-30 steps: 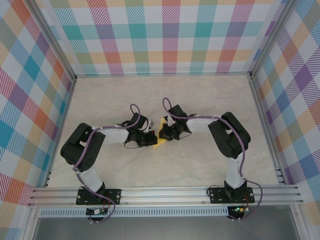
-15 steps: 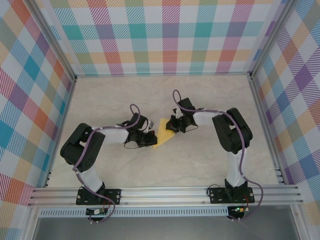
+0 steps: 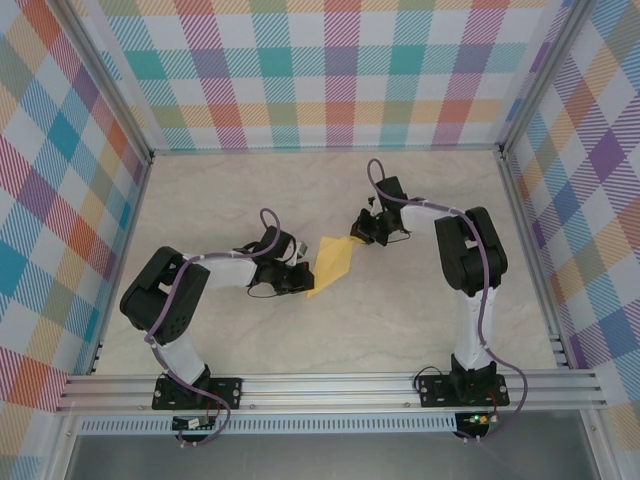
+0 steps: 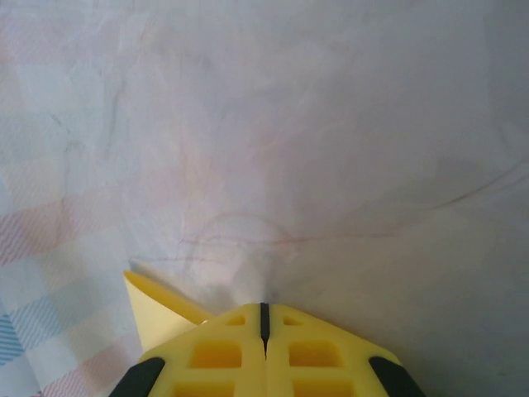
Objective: Fold a paper plane with a square sheet of paper (pick it up from the middle)
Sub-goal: Fourth fold the wing at the center of the table.
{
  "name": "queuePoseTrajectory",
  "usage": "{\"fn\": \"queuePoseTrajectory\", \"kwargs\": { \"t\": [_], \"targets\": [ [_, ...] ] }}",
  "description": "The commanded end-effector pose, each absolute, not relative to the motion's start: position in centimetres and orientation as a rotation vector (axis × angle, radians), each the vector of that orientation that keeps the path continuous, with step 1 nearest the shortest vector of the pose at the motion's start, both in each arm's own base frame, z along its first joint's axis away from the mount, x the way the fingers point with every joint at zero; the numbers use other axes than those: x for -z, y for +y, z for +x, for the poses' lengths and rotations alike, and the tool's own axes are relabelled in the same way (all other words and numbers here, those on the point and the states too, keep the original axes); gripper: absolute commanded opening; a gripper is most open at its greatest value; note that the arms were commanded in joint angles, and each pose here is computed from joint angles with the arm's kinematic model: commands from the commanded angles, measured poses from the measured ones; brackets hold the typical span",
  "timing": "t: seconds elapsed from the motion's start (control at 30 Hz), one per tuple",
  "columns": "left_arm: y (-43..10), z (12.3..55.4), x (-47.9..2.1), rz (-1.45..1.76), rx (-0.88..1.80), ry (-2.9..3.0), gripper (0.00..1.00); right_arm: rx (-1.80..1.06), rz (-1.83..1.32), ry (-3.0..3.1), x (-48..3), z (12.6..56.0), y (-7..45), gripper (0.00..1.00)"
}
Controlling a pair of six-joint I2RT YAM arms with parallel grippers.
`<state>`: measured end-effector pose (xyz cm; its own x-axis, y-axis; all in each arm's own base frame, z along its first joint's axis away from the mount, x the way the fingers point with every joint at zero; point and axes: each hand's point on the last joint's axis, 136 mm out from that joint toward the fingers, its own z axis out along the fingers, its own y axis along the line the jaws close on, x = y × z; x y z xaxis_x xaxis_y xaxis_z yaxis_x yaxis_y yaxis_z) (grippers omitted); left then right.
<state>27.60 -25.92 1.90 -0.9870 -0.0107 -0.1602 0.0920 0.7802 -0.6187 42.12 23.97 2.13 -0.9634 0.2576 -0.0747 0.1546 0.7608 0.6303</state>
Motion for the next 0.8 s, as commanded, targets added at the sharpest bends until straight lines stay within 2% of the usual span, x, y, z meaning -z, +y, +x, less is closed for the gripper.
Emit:
{"fn": "queuePoseTrajectory", "kwargs": {
  "t": [0.0, 0.1, 0.2, 0.33, 0.43, 0.57, 0.77],
  "targets": [
    [-23.7, 24.9, -0.1, 0.022, 0.892, 2.961, 0.0, -0.915, 0.346, 2.763, -3.8, 43.4, 22.8, 0.03],
    [-24.6, 26.4, -2.4, 0.028, 0.928, 2.897, 0.01, -0.909, 0.32, 2.737, -6.2, 42.7, 22.4, 0.11],
    [-25.8, 28.3, -5.4, 0.023, 0.994, 2.793, 0.13, -0.98, 0.289, 2.71, -7.6, 41.0, 22.7, 0.25],
    [-26.1, 30.5, -8.2, -0.037, 0.995, 2.671, 0.28, -1.115, 0.237, 2.702, -8.1, 37.6, 24.0, 0.39],
    [-25.6, 31.4, -8.0, -0.077, 0.947, 2.653, 0.33, -1.206, 0.195, 2.703, -8.4, 35.7, 25.6, 0.47],
    [-25.6, 32.2, -6.9, -0.104, 0.932, 2.664, 0.33, -1.222, 0.16, 2.733, -7.6, 34.6, 27.2, 0.52],
    [-25.0, 33.2, -5.9, -0.169, 0.872, 2.673, 0.33, -1.268, 0.166, 2.769, -6.1, 34.4, 29.0, 0.49]
  ]
}}
